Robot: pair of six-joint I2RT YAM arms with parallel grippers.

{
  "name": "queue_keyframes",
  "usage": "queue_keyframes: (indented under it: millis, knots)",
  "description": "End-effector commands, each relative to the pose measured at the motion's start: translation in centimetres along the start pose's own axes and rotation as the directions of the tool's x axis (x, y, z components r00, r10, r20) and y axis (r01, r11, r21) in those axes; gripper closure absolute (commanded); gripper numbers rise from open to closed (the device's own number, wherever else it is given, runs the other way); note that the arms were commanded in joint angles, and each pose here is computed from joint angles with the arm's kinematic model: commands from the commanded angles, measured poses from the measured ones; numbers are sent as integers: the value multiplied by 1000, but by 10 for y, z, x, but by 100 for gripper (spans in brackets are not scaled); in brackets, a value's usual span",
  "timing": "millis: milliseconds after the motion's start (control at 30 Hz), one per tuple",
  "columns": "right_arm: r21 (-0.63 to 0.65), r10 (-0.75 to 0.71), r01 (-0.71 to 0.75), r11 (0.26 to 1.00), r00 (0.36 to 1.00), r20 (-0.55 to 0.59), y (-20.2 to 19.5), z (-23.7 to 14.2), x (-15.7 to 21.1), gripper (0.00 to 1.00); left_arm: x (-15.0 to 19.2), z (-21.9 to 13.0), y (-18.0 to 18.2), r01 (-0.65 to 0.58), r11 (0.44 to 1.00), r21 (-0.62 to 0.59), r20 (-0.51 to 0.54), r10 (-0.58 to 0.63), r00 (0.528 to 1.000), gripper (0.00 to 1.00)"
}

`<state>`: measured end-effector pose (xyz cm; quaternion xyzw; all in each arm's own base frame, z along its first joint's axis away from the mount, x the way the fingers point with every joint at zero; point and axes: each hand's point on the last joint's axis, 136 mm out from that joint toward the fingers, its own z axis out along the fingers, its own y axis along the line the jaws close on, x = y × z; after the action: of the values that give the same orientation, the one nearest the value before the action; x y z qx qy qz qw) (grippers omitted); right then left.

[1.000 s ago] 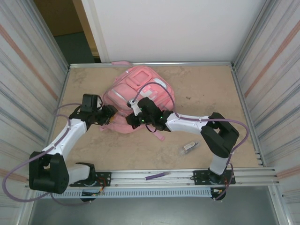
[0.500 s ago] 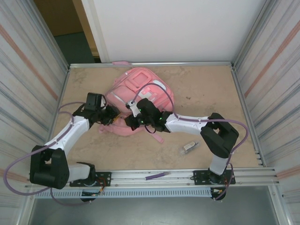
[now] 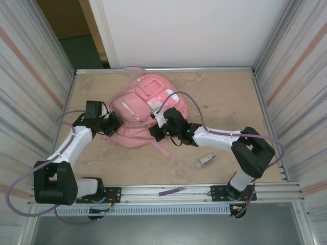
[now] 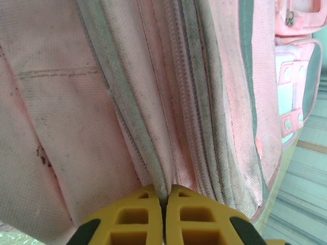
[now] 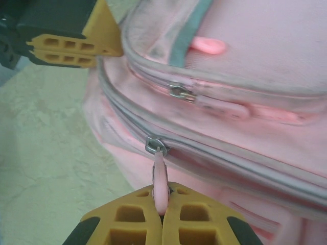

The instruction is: Pack the student bag

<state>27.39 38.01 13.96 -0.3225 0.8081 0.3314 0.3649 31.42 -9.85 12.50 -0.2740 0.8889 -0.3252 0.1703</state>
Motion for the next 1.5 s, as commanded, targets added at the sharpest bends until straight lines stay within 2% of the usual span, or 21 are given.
queue_keyframes:
  millis: [0,33,67,200,333,400,500,600,700,867,1067,1400,1467]
  knots:
    - [28,-111,109,994,992,60,10,-17,-20,100,-35,3,1,-41,999,-30,58,43,997,100]
    - [23,-137,135,991,989,61,17,-14,-21,100,-40,8,-4,-42,999,-21,50,43,998,100]
    - [17,-148,147,989,987,64,23,-11,-23,100,-45,12,-8,-41,999,-13,44,41,998,95]
    - [-23,-141,144,989,985,104,45,-1,-40,100,-67,22,-27,-40,999,21,14,39,999,63]
    - [-71,-125,135,988,984,125,58,12,-51,100,-60,7,-35,47,995,83,-35,-44,998,57]
    - [-79,-119,131,988,984,133,61,14,-56,100,-47,-6,-34,59,994,90,-9,-58,998,55]
    - [-86,-123,135,987,984,127,61,16,-51,100,-23,-24,-14,54,998,38,48,-56,997,52]
    - [-52,-110,114,992,991,76,49,19,-41,100,-2,-26,5,102,995,13,71,-103,992,53]
    - [32,-59,58,998,997,43,25,19,-29,78,10,-16,2,104,994,36,44,-105,993,54]
    - [73,76,-79,994,996,35,-4,15,-22,77,8,3,-13,55,998,28,27,-56,998,54]
    - [103,98,-105,989,993,66,-13,12,-21,76,3,29,-27,31,999,25,2,-31,1000,56]
    - [90,88,-95,991,993,77,-9,15,-20,75,0,54,-9,77,996,-39,9,-77,997,76]
    - [96,92,-98,990,993,70,-12,17,-16,74,-2,51,-9,64,997,-42,24,-63,998,83]
